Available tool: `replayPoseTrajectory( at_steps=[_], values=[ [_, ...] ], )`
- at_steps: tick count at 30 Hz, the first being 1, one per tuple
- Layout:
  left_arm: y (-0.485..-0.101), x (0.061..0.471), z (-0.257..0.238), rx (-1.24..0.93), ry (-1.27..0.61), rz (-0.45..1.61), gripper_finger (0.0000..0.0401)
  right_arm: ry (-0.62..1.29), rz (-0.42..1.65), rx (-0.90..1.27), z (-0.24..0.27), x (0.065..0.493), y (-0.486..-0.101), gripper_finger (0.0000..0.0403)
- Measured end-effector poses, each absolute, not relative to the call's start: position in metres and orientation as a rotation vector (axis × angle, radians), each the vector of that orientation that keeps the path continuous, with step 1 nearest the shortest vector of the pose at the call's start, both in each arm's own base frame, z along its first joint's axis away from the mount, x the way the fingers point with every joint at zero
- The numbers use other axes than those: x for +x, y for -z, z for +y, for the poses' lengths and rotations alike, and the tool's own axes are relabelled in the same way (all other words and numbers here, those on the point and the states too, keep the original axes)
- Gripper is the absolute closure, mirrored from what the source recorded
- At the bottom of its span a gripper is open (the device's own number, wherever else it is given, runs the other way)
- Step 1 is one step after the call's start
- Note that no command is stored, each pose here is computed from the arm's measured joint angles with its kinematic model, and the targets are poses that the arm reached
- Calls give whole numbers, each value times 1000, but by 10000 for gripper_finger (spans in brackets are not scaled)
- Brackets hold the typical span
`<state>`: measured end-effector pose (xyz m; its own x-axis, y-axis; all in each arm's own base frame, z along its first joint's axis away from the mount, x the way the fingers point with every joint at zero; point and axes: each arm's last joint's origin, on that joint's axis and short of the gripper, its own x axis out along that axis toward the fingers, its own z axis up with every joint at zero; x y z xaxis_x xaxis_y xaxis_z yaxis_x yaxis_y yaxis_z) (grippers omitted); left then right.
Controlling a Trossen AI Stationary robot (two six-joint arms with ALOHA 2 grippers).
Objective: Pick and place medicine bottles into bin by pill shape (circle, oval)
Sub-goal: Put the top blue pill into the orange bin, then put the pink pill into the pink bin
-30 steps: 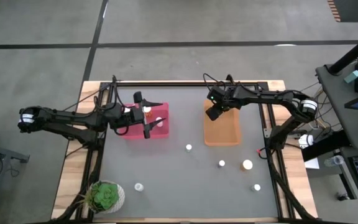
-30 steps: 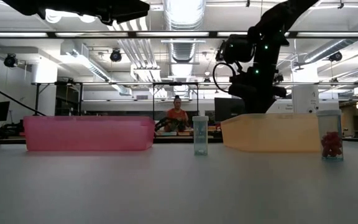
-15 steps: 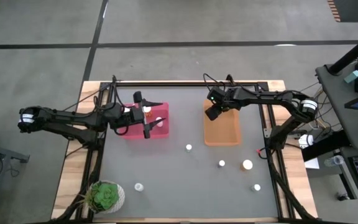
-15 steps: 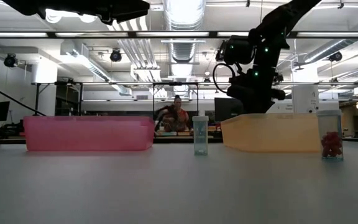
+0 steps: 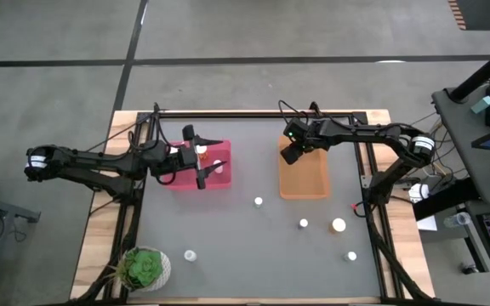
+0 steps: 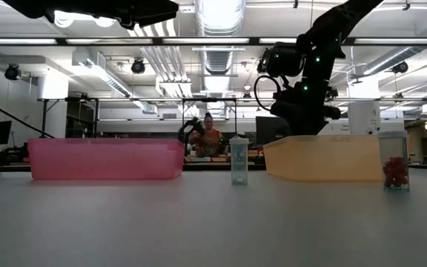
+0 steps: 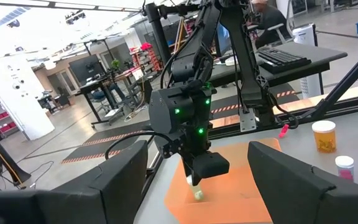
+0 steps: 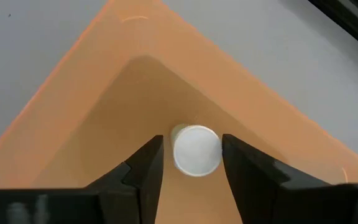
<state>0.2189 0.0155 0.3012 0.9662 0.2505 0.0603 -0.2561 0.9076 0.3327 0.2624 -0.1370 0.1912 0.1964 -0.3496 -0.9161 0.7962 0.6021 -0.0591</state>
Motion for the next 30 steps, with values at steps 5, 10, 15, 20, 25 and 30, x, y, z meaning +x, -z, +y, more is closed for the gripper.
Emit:
replayPoseTrajectory(
  at_steps=[5,10,15,20,25,30],
  values=[
    [-301,219,16,346,-262,-16,139,859,1091,489,-137,263,-191,227],
    [-301,219,16,346,-261,-16,139,859,1088,489,-138,263,-192,211],
    [-301,219,16,346,-261,-16,139,858,1078,489,-138,264,-196,207],
    [-301,219,16,346,-261,-16,139,855,1050,487,-139,267,-209,209],
    [-301,219,16,346,-262,-16,139,832,1009,477,-130,267,-228,210],
    [-301,219,16,346,-262,-16,139,749,918,451,-100,268,-250,214]
  ],
)
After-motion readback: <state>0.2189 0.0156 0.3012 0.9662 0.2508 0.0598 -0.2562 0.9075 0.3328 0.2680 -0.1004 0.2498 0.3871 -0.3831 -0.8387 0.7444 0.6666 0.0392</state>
